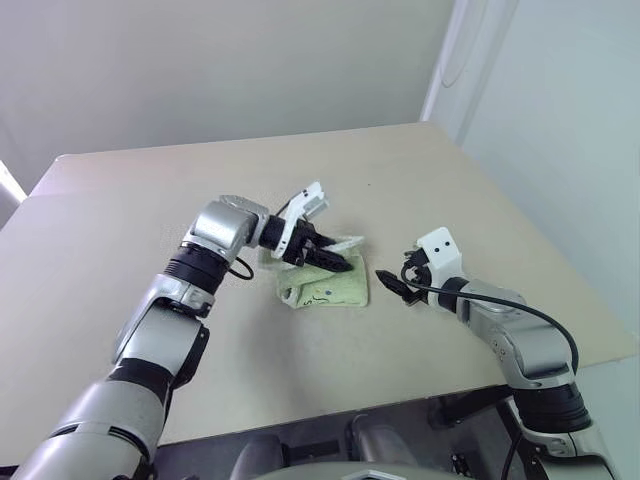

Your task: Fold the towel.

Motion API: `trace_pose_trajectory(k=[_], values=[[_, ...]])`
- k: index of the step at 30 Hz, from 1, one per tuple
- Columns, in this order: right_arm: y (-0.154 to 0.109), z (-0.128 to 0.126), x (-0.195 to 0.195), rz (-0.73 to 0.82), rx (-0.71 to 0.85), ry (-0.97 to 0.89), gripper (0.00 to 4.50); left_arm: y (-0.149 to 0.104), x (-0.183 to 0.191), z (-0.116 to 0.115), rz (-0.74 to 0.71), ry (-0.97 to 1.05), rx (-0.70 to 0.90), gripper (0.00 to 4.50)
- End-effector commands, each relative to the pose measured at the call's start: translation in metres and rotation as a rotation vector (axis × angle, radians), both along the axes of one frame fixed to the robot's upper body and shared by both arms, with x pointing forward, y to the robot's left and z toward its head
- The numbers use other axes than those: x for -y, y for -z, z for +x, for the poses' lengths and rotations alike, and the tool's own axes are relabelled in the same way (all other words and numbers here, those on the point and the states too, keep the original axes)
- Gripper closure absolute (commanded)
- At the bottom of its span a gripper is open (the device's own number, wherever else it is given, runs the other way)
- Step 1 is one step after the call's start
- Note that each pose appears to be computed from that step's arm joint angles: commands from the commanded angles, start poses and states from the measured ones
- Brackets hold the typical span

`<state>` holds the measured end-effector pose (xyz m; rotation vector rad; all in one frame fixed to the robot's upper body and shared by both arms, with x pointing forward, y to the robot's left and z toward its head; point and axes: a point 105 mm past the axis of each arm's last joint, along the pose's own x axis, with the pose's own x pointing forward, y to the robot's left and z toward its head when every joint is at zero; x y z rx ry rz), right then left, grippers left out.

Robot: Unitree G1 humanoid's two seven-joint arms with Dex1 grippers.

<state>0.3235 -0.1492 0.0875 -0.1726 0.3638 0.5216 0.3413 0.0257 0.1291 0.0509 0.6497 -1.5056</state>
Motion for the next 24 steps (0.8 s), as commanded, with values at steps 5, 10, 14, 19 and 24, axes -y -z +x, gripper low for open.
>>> trace_pose_trajectory(k=[5,10,14,19,24], values=[[-0.007,0.002,0.001,-0.006,0.045,0.04,0.46,0.01,0.02,-0.013,0.015,0.094,0.012,0.0],[-0.005,0.0,0.006,-0.019,0.041,0.054,0.46,0.006,0.024,-0.007,0.012,0.1,0.083,0.0],[-0.007,0.0,0.007,-0.025,0.043,0.044,0.46,-0.008,0.025,0.006,-0.002,0.095,0.206,0.0],[-0.007,-0.004,0.002,-0.046,0.045,-0.01,0.46,-0.021,0.025,0.013,-0.029,0.097,0.238,0.0],[-0.01,-0.008,-0.004,-0.055,0.05,-0.065,0.46,-0.027,0.021,0.016,-0.036,0.099,0.249,0.0]])
